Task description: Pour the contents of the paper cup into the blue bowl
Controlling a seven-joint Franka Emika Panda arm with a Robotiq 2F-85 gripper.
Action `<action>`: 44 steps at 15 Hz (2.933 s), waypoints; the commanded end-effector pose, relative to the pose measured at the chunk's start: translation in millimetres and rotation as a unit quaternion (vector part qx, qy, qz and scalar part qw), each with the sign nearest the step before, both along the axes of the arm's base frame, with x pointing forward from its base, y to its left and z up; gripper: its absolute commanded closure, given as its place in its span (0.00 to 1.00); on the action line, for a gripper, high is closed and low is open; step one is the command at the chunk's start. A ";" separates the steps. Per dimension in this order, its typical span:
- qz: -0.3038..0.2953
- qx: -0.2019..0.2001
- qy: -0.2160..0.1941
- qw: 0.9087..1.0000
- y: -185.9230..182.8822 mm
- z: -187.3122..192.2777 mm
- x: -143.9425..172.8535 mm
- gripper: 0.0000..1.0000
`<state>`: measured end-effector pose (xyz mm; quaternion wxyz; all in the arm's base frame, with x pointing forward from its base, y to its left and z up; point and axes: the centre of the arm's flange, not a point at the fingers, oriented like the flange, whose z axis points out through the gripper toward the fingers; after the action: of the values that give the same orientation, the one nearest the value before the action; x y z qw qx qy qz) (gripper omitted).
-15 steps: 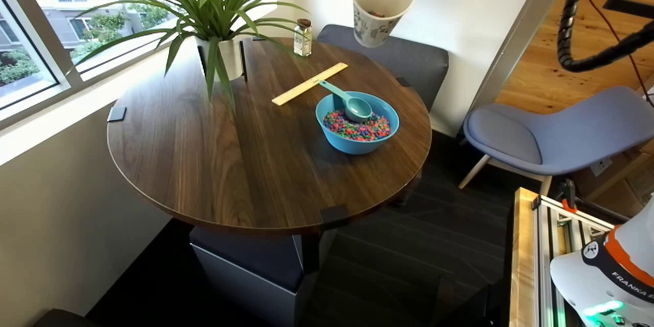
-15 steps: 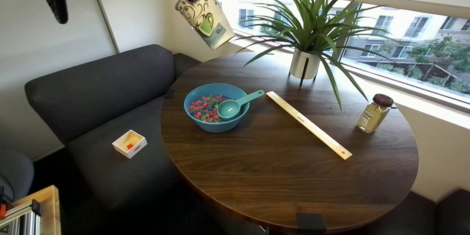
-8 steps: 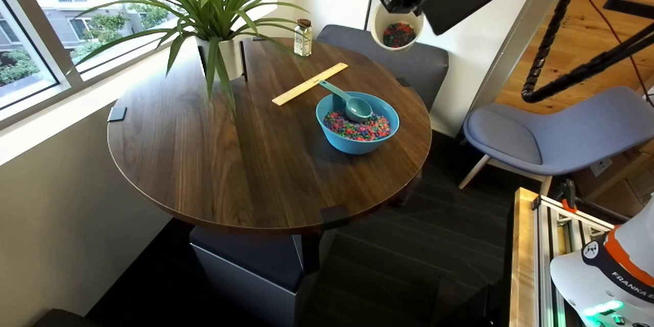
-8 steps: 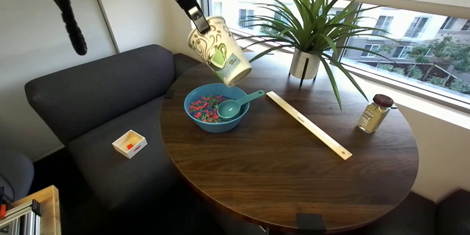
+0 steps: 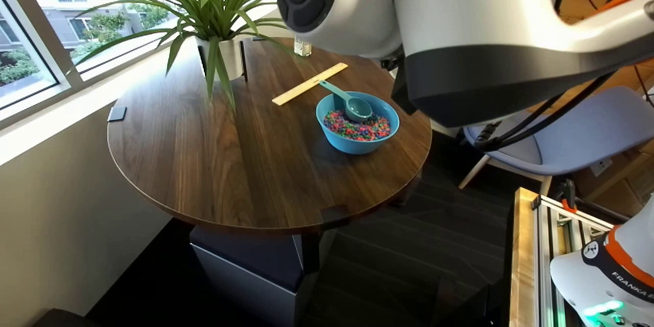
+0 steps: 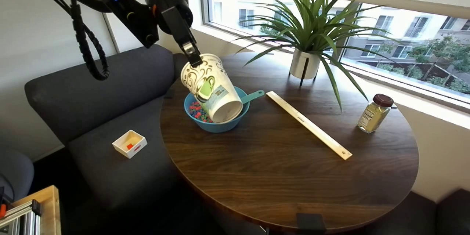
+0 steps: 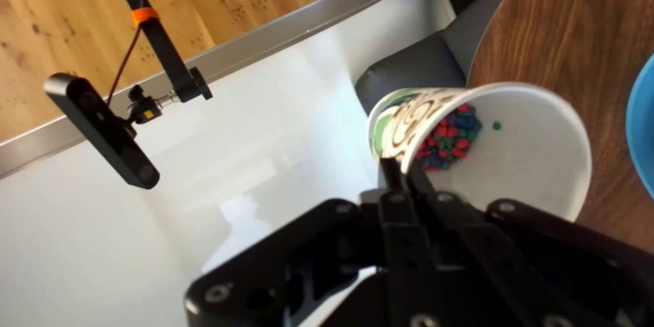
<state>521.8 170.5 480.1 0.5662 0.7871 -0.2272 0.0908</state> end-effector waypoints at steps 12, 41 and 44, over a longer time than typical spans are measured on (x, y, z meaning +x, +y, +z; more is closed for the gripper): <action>0.005 -0.176 0.069 0.982 74.9 -31.0 54.3 0.99; -0.111 -0.035 0.123 0.985 3.3 71.9 51.2 0.99; -0.113 0.040 0.110 0.987 -14.6 106.8 35.8 0.99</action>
<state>577.8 170.9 563.0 0.6212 0.7424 -0.2445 -0.0572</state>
